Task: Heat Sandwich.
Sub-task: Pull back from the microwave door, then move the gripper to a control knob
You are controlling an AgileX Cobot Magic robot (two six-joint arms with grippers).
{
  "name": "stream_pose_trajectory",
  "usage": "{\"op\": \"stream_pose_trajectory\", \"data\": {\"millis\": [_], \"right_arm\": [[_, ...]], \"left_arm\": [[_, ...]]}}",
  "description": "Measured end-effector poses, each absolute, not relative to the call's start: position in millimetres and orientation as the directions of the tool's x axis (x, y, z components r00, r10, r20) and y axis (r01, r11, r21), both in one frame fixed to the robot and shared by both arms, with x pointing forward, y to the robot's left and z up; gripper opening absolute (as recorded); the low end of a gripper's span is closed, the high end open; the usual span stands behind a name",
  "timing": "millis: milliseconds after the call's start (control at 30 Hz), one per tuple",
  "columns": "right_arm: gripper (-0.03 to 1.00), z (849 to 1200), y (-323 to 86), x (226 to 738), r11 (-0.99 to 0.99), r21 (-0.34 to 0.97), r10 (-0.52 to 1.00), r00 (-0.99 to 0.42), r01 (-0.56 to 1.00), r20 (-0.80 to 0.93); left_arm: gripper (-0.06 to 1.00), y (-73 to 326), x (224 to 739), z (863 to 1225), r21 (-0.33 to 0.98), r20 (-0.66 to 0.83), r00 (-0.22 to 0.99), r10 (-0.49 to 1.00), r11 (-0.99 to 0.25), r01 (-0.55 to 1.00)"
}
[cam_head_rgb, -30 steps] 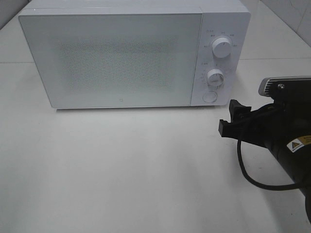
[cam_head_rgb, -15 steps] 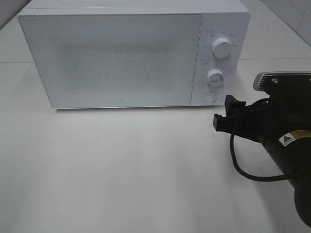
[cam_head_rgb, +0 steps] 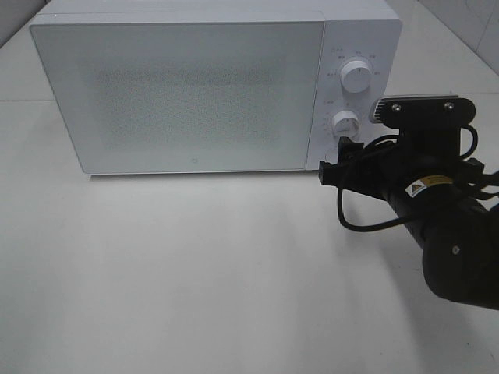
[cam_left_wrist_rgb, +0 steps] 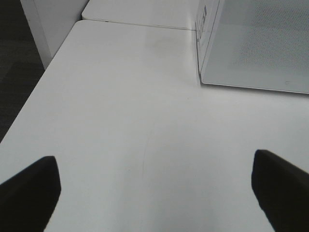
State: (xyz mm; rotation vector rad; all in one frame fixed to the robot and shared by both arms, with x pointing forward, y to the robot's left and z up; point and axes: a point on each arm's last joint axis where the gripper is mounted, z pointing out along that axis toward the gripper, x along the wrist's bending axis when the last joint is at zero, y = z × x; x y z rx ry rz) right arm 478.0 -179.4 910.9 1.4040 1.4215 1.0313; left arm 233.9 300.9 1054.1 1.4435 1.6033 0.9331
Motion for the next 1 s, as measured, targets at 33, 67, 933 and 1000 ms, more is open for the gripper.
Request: {"op": "stream_pose_trajectory", "data": {"millis": [33, 67, 933, 1000], "right_arm": [[0.76, 910.9, -179.4, 478.0, 0.023, 0.958, 1.000, 0.007, 0.285, -0.027], [0.76, 909.0, -179.2, 485.7, 0.026, 0.957, 1.000, 0.006, 0.289, -0.029], [0.76, 895.3, -167.1, 556.5, 0.014, 0.953, 1.000, -0.013, 0.303, -0.011], [0.76, 895.0, -166.6, 556.6, 0.016, 0.952, 1.000, -0.017, 0.307, -0.011]], "left_arm": [[0.99, 300.9, 233.9, 1054.1, 0.898, -0.070, -0.061, 0.996, 0.089, 0.431], [0.99, 300.9, 233.9, 1054.1, 0.898, -0.070, -0.061, 0.996, 0.089, 0.431], [0.99, 300.9, 233.9, 1054.1, 0.898, -0.070, -0.061, 0.996, 0.089, 0.431], [0.99, 300.9, 233.9, 1054.1, 0.898, -0.070, -0.061, 0.996, 0.089, 0.431]]}}
